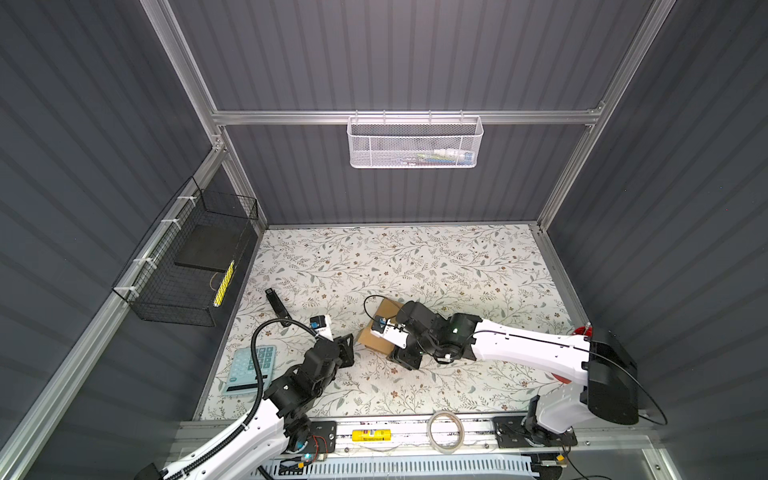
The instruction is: Fold the paper box
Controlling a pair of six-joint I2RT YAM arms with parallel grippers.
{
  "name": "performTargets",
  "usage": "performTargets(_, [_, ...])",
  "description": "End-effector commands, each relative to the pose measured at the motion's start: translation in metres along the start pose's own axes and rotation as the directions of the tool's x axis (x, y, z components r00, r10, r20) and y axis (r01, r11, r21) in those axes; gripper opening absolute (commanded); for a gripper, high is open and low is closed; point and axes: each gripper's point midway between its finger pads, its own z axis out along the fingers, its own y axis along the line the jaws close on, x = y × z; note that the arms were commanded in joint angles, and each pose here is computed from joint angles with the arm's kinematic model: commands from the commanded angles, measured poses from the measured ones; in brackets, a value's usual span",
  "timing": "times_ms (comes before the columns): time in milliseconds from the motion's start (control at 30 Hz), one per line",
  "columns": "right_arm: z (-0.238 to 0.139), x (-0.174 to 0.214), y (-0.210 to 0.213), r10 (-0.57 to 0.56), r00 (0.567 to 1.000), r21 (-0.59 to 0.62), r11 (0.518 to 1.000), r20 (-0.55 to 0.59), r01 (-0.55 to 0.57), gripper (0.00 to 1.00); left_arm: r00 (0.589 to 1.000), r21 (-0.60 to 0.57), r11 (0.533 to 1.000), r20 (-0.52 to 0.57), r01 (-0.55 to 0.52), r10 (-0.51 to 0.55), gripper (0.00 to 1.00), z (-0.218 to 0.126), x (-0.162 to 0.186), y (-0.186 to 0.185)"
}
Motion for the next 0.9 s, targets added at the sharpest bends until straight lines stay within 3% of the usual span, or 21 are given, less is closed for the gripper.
performTargets(0, [-0.012, -0.008, 0.007, 0.013, 0.999, -0.038, 0.999, 0.047, -0.011, 0.59, 1.0, -0.015, 1.0, 0.015, -0.016, 0.016, 0.38, -0.004, -0.009, -0.001])
performTargets(167, [-0.024, -0.018, 0.0, 0.03, 0.993, -0.03, 0.999, 0.113, -0.027, 0.6, 0.999, -0.012, 1.0, 0.019, -0.028, 0.029, 0.38, -0.004, -0.013, -0.005])
performTargets(433, [-0.033, -0.013, -0.035, 0.139, 0.977, 0.058, 0.987, 0.16, -0.15, 0.6, 0.997, -0.007, 0.997, 0.035, -0.075, 0.075, 0.39, -0.005, -0.027, -0.016])
performTargets(633, [-0.027, 0.011, -0.056, 0.228, 0.964, 0.162, 0.955, 0.135, -0.249, 0.59, 0.992, -0.013, 0.994, 0.054, -0.113, 0.114, 0.4, -0.007, -0.038, -0.023])
performTargets(867, [-0.024, 0.036, -0.069, 0.319, 0.939, 0.203, 0.918, 0.133, -0.34, 0.57, 0.986, -0.006, 0.988, 0.056, -0.155, 0.155, 0.41, -0.006, -0.047, -0.032])
